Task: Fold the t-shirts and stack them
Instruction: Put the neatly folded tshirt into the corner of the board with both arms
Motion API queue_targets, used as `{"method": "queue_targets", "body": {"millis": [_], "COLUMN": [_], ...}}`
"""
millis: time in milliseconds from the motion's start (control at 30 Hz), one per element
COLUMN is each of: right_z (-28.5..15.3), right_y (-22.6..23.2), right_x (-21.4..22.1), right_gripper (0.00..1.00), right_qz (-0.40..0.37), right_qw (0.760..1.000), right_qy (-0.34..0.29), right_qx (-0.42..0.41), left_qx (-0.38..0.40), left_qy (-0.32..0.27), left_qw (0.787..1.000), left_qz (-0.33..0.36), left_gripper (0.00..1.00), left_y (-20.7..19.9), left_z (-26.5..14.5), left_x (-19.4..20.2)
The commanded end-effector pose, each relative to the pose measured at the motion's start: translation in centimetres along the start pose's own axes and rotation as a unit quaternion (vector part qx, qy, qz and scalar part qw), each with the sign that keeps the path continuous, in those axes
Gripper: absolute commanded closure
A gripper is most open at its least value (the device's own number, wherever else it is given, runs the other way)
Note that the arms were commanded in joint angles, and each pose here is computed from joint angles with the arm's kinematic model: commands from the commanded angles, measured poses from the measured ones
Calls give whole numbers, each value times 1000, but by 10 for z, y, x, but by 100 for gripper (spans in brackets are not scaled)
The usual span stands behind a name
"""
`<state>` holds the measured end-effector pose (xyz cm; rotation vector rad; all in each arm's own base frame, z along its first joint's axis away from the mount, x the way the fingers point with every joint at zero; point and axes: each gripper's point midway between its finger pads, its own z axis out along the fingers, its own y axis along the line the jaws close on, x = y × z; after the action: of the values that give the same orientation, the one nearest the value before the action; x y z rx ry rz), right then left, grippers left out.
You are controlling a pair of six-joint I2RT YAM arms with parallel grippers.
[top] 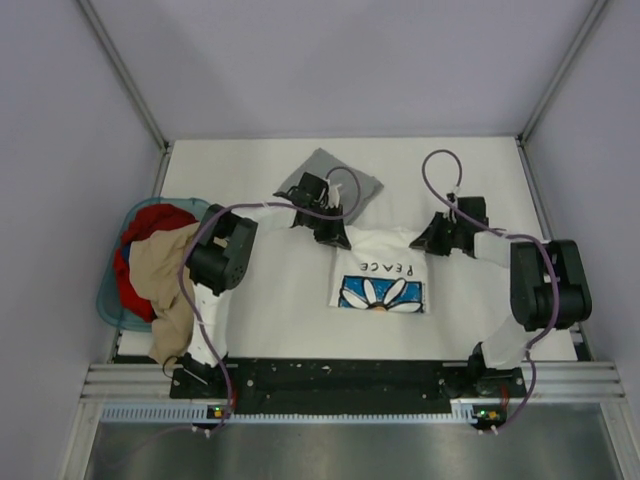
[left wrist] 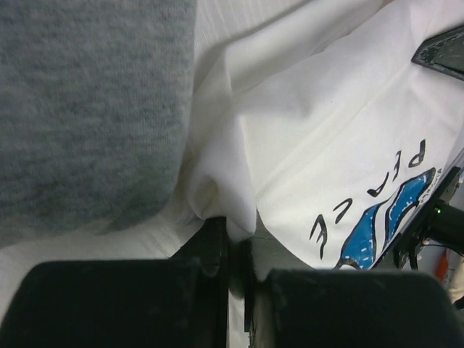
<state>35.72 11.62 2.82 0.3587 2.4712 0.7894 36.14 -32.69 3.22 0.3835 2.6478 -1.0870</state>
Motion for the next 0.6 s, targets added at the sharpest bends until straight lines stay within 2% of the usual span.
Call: {"method": "queue_targets", "body": {"millis": [0, 300, 567], "right_z": [-28, -68, -90], "right_y": [28, 51, 105], "right_x": [-7, 0, -1], "right_gripper": [100, 100, 100], "right_qz": [-8, -14, -44], "right_qw": [998, 993, 983], "right_qy": [-35, -79, -108], "right_qx": [-45, -81, -139], "left_qx": [7, -22, -89], "left_qy": [-1, -37, -90], "left_qw": [1000, 988, 953], "left_qz": [28, 145, 274], "left_gripper": [100, 100, 100], "left_y": [-13, -30, -36], "left_z": [-26, -74, -131], "left_x": [10, 1, -16]}}
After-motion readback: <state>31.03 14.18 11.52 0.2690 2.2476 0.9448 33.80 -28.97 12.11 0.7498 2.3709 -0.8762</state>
